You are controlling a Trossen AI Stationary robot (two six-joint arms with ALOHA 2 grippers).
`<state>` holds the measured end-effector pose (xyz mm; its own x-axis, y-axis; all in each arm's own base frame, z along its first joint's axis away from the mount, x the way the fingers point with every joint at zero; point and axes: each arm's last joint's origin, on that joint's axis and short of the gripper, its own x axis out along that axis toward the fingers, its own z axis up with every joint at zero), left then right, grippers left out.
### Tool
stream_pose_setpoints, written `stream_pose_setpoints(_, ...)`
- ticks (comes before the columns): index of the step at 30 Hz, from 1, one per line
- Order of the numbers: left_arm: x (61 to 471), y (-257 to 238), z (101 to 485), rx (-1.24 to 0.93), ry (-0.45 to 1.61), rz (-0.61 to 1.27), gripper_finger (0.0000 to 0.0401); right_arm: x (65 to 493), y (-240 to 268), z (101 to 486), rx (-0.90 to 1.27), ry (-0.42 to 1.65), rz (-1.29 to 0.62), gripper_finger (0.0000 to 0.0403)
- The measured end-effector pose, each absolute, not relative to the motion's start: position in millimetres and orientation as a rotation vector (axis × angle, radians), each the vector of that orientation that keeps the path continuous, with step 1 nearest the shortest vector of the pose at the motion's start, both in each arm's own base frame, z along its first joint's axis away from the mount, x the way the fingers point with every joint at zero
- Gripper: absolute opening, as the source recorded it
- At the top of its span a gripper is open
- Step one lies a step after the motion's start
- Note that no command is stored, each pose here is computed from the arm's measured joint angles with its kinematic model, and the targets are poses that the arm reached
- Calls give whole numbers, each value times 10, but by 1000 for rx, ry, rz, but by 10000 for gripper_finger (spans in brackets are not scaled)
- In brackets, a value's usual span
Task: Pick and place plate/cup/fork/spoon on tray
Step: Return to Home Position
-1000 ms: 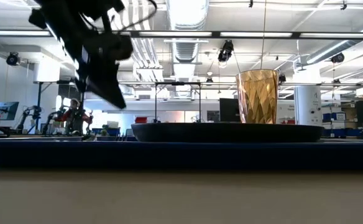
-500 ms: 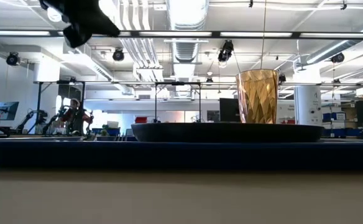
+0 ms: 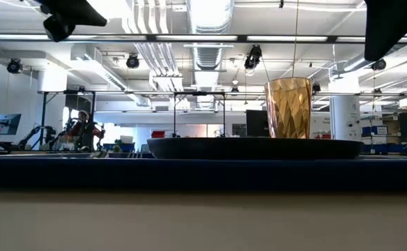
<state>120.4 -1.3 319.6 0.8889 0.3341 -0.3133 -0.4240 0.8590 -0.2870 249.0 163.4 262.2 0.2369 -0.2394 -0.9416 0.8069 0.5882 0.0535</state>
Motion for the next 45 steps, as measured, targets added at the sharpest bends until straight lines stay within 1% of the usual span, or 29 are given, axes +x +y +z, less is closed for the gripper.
stream_pose_setpoints(4, 1099, 1, 3192, -381, 252, 412, 0, 2450, 1605, 2613, 650, 1097, -810, 9)
stream_pose_setpoints(8, 1062, 5, 3204, -384, 238, 409, 0, 2422, 1609, 2412, 716, 1148, -833, 9)
stream_pose_setpoints(13, 1060, 6, 3187, -372, 257, 411, 0, 2455, 1662, 2108, 810, 1129, -737, 9)
stream_pose_setpoints(17, 1007, 12, 3145, -356, 308, 423, 0, 2420, 1635, 1978, 805, 1132, -744, 9)
stream_pose_setpoints(20, 924, 21, 3150, -355, 334, 430, 0, 2410, 1627, 1988, 792, 1133, -741, 9)
stream_pose_setpoints(24, 789, 43, 3161, -364, 350, 462, 0, 2427, 1611, 2166, 716, 1077, -757, 9)
stream_pose_setpoints(30, 564, 80, 3133, -386, 374, 524, 0, 2342, 1533, 2506, 590, 1095, -863, 9)
stream_pose_setpoints(33, 469, 94, 3084, -403, 395, 553, 0, 2310, 1489, 2703, 551, 1040, -882, 9)
stream_pose_setpoints(35, 410, 102, 3037, -411, 428, 574, 0, 2301, 1456, 2838, 512, 957, -863, 9)
stream_pose_setpoints(39, 339, 110, 3000, -411, 446, 582, 0, 2227, 1335, 3166, 392, 724, -807, 8)
stream_pose_setpoints(42, 312, 113, 3002, -388, 438, 570, 0, 2088, 1199, 3412, 309, 571, -784, 8)
stream_pose_setpoints(45, 289, 116, 2985, -352, 441, 558, 0, 1896, 1044, 3619, 269, 466, -767, 8)
